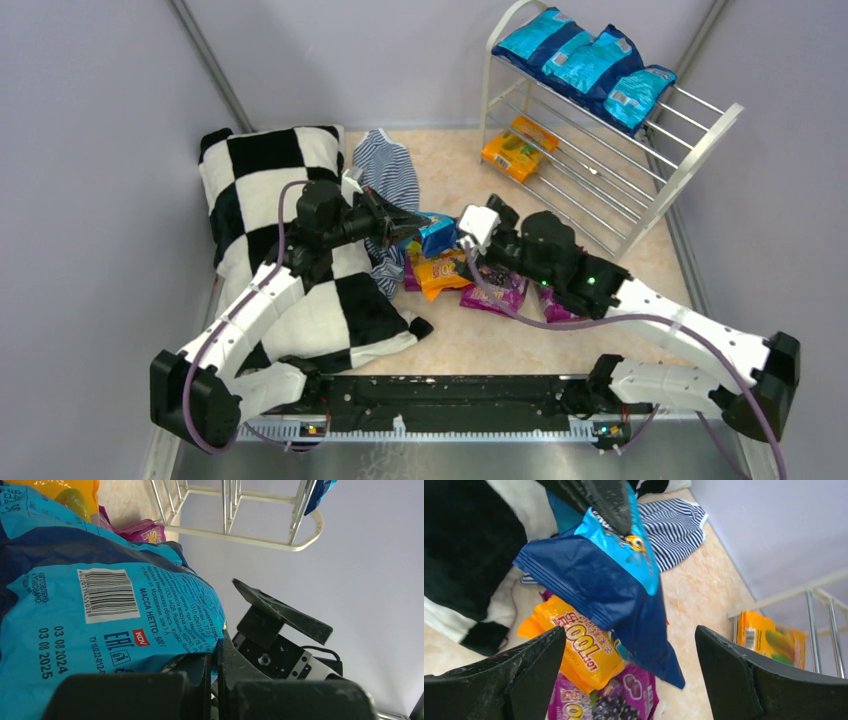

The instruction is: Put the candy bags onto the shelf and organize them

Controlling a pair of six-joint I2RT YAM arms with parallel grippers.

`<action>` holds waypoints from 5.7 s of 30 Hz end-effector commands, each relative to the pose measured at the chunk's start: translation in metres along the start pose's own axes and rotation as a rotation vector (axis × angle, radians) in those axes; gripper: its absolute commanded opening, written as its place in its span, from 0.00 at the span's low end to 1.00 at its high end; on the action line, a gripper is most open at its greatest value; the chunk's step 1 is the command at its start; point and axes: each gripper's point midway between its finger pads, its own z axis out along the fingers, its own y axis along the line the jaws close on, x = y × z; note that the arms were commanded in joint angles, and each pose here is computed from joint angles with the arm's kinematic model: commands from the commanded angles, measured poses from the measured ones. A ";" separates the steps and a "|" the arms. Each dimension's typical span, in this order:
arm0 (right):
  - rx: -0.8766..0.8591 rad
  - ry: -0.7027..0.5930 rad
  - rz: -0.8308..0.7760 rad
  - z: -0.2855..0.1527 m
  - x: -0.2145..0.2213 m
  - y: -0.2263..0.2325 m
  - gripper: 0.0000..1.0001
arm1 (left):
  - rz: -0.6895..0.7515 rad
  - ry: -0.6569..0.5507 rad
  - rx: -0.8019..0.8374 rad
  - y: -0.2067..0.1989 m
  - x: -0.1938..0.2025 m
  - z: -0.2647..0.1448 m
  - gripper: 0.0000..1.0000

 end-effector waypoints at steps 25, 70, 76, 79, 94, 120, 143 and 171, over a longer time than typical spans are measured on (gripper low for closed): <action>-0.073 -0.371 -0.063 0.046 -0.072 0.003 0.00 | 0.278 -0.005 0.265 -0.097 0.020 -0.045 0.39; 1.765 0.033 -0.150 -0.275 -0.169 -0.374 0.00 | 0.876 -0.420 0.027 -0.106 -0.019 -0.113 0.99; 1.784 0.124 -0.159 -0.272 -0.127 -0.388 0.00 | 0.877 -0.389 0.011 -0.104 -0.021 -0.105 0.99; 1.761 0.116 -0.147 -0.270 -0.109 -0.395 0.00 | 0.866 -0.373 0.021 -0.102 -0.020 -0.101 0.99; 1.620 0.247 -0.252 -0.236 -0.048 -0.393 0.00 | 0.848 -0.348 0.035 -0.099 -0.016 -0.098 0.99; 1.303 0.270 -0.041 -0.171 0.020 -0.369 0.65 | 0.835 -0.286 0.030 -0.084 -0.012 -0.088 0.99; 1.104 -0.128 0.441 -0.188 -0.085 -0.335 0.71 | 0.805 -0.258 0.019 -0.063 -0.007 -0.084 0.99; 1.044 -0.228 0.689 -0.161 -0.039 -0.334 0.63 | 0.840 -0.230 -0.003 -0.060 0.003 -0.095 0.99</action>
